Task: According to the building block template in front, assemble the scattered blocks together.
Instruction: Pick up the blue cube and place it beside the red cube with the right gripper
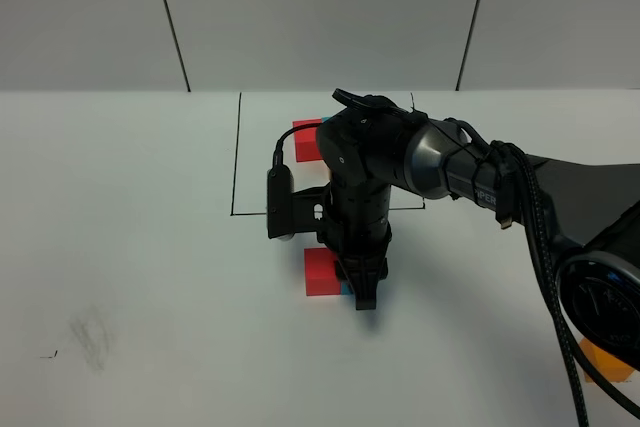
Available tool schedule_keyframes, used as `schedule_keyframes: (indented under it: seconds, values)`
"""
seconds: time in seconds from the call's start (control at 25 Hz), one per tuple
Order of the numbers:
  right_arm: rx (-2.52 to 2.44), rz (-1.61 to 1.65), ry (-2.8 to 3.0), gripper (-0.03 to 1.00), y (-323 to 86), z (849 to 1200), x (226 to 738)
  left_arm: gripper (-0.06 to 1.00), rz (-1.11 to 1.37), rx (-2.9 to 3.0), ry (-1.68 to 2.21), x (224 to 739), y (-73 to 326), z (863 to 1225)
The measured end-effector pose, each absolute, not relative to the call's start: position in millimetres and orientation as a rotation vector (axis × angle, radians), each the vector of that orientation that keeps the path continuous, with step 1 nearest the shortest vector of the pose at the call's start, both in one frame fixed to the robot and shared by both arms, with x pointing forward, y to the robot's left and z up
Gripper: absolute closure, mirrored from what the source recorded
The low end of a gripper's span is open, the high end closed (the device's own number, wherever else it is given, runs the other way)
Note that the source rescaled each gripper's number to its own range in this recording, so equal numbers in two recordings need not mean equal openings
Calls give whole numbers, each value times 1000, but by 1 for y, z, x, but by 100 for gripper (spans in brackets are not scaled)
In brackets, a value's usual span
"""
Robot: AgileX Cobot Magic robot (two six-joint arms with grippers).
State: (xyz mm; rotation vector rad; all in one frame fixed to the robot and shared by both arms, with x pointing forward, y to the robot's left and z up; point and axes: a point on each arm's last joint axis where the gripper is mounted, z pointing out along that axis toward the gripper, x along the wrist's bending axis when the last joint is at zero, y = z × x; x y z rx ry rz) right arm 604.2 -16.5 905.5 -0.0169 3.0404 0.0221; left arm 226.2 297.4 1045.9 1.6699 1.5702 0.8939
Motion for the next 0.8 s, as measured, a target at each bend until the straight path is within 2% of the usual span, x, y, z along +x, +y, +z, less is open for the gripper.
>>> schedule_keyframes:
  seconds: [0.32, 0.52, 0.8]
  values:
    - [-17, 22, 3041, 97, -17, 906, 604, 40, 894, 1670, 1570, 226, 297, 1046]
    - [-17, 22, 3041, 93, -17, 906, 604, 40, 894, 1670, 1570, 226, 297, 1046]
    - [-17, 21, 3041, 74, -17, 905, 604, 40, 894, 1670, 1570, 226, 297, 1046]
